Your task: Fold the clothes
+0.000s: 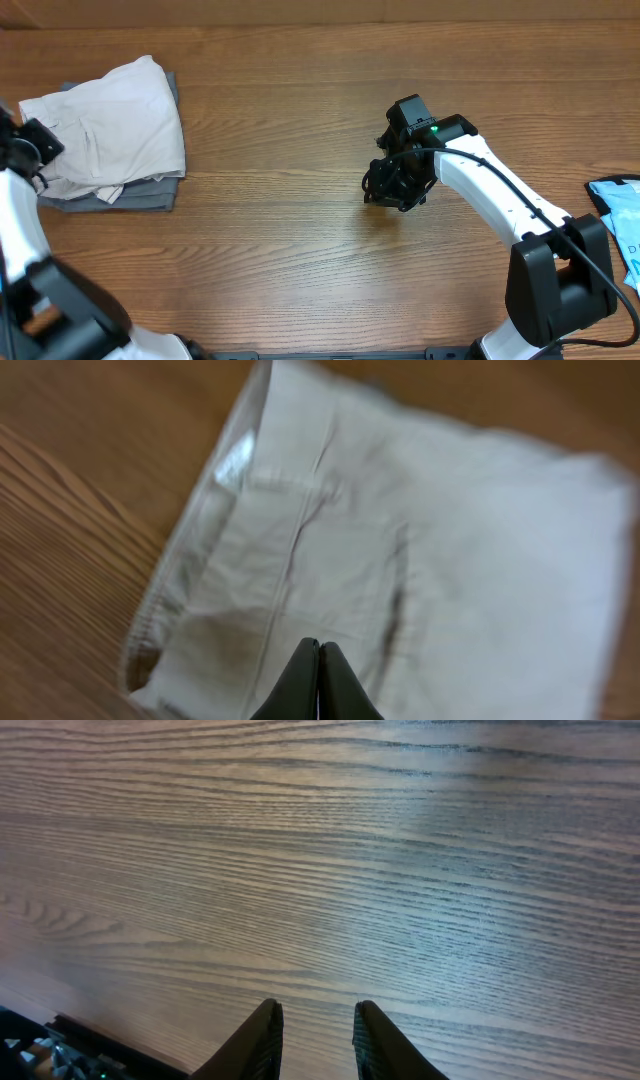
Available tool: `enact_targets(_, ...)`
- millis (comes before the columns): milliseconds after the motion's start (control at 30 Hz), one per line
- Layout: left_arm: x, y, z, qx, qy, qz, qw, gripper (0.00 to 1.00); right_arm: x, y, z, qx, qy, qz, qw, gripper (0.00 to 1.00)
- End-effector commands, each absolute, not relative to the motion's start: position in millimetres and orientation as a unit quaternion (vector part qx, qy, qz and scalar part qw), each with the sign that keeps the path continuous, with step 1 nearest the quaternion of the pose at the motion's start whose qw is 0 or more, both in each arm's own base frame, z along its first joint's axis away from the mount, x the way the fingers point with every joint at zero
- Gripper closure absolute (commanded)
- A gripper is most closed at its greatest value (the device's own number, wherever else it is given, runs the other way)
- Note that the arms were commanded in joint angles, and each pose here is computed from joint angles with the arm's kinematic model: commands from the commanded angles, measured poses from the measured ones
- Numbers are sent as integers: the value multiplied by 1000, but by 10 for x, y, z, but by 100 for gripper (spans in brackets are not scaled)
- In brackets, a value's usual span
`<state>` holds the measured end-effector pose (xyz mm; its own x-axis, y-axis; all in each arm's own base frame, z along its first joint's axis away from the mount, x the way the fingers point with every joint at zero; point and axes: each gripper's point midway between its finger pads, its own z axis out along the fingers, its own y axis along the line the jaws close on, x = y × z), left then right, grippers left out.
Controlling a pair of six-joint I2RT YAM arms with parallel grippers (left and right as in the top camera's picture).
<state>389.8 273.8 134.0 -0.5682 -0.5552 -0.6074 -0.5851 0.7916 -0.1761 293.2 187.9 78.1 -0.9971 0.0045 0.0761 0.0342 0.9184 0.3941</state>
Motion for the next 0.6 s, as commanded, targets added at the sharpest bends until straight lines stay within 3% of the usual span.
enact_targets(0, 3823, 2750, 670, -300, 917, 23, 262, 96, 2976, 1894, 879, -6, -979, -204, 19, 72)
enact_targets(133, 3474, 2882, 140, -346, 921, 64, 166, 96, 2972, 1894, 879, -9, -979, -204, 21, 72)
enact_targets(233, 3220, 3082, 82, -387, 906, 109, 134, 96, 2972, 1893, 878, -9, -979, -204, 21, 72)
enact_targets(500, 3550, 3164, 1021, -381, 884, 35, 268, 96, 3009, 1907, 893, -7, -978, -207, 12, 73)
enact_targets(567, 3719, 3014, 1376, -355, 880, -1, 316, 88, 3044, 1920, 929, -1, -977, -212, 0, 73)
